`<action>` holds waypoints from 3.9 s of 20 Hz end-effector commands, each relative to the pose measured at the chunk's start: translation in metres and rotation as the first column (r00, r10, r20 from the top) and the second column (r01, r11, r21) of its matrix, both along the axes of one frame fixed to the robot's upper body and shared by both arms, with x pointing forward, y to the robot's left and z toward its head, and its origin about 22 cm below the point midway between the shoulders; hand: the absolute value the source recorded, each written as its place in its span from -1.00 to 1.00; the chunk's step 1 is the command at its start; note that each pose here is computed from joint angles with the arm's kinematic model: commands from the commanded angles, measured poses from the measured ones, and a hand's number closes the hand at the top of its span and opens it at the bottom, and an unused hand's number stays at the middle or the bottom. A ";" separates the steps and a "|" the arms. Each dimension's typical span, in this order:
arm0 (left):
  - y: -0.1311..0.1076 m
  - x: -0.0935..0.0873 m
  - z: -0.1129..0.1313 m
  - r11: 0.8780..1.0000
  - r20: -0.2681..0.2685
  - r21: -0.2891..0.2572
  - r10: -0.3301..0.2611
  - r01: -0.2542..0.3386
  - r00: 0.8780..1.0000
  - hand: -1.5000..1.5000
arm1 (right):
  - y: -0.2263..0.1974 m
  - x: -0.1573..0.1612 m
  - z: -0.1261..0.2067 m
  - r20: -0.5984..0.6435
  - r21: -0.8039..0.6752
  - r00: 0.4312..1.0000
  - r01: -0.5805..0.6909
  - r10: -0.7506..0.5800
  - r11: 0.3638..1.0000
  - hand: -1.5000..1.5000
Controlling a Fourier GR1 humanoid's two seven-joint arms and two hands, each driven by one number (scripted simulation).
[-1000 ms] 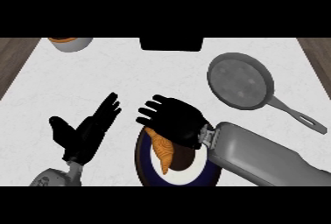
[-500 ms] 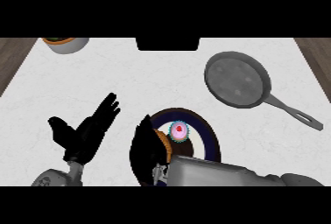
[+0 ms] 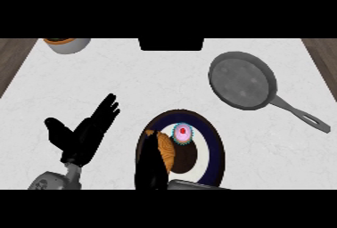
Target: Pick the cupcake from the plate and place it in the pan
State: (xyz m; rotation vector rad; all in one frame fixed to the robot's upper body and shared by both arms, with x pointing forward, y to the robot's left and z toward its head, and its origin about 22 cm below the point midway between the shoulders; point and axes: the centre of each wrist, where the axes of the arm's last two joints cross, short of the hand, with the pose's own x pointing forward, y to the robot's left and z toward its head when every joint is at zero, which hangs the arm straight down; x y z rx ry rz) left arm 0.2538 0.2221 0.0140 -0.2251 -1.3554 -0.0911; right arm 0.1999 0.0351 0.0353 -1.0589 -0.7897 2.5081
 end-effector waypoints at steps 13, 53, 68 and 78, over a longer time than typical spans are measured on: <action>-0.019 -0.004 0.003 1.000 0.017 0.004 -0.001 0.001 1.000 0.00 | -0.037 0.033 -0.007 0.155 -0.058 0.988 0.007 0.002 0.998 -1.00; -0.007 -0.001 0.006 1.000 0.004 -0.015 -0.005 0.005 1.000 0.00 | -0.058 0.048 0.069 -0.064 0.982 0.693 0.172 -0.718 0.079 1.00; -0.012 -0.003 -0.013 1.000 -0.032 -0.010 -0.006 0.005 0.999 0.00 | -0.146 0.100 0.015 -0.152 0.988 0.611 0.082 -0.777 -0.130 1.00; -0.003 0.007 0.009 1.000 0.022 -0.011 -0.021 0.021 1.000 0.00 | -0.222 0.185 -0.001 -0.008 0.995 0.434 -0.082 -0.901 -0.049 1.00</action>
